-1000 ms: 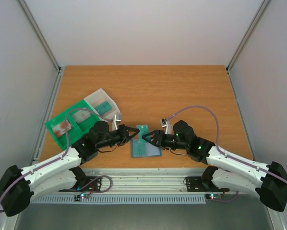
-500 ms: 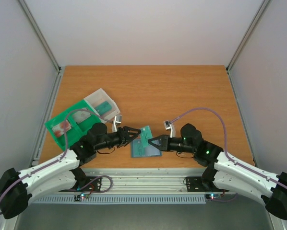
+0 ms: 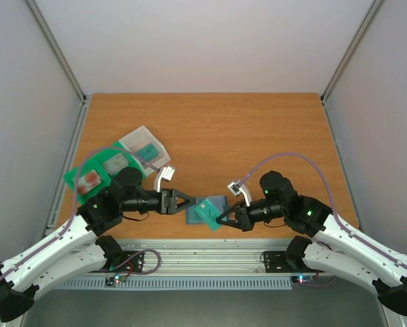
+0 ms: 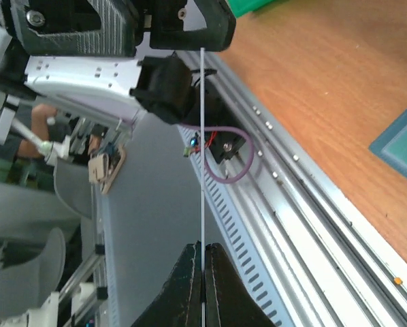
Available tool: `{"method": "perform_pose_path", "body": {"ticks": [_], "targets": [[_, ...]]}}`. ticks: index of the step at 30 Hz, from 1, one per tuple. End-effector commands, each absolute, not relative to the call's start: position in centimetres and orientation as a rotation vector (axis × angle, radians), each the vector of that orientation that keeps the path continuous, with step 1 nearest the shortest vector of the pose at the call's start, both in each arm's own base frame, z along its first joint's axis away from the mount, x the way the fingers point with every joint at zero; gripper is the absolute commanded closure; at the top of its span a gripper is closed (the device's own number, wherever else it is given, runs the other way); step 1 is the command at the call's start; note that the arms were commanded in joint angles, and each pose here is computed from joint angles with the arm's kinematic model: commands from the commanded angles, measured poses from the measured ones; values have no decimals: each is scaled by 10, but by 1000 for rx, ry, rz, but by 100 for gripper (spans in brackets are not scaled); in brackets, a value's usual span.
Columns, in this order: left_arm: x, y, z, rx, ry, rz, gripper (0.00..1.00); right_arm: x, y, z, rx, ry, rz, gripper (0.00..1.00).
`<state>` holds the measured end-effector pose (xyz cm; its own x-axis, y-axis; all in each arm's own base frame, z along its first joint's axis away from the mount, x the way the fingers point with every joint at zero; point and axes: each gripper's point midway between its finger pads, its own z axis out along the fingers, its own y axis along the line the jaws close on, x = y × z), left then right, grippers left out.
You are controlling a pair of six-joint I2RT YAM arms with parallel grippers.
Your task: Take the credit cards out of the card holder
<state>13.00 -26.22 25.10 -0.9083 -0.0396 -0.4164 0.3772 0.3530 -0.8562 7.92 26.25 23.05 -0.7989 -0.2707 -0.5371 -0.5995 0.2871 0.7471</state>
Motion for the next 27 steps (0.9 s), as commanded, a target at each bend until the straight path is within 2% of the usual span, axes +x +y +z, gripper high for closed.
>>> {"method": "perform_pose_path", "body": {"ticks": [1,7,14,17,19,24,27], "targets": [[95,-265,252,600,2239,-1661,52,58,258,232,-948,2279,1548,99],[81,-267,246,693,2246,-1728,58,53,260,239,-975,2239,1610,99],[78,-269,244,711,2242,-1773,59,53,263,240,-953,2238,1644,99],[79,-271,241,713,2249,-1775,62,54,264,239,-946,2241,1652,99],[78,-271,243,718,2240,-1783,68,54,264,239,-941,2240,1655,99],[76,-272,245,733,2237,-1798,94,54,267,238,-930,2237,1682,99],[75,-272,245,737,2230,-1810,100,55,268,235,-926,2251,1685,99]]}}
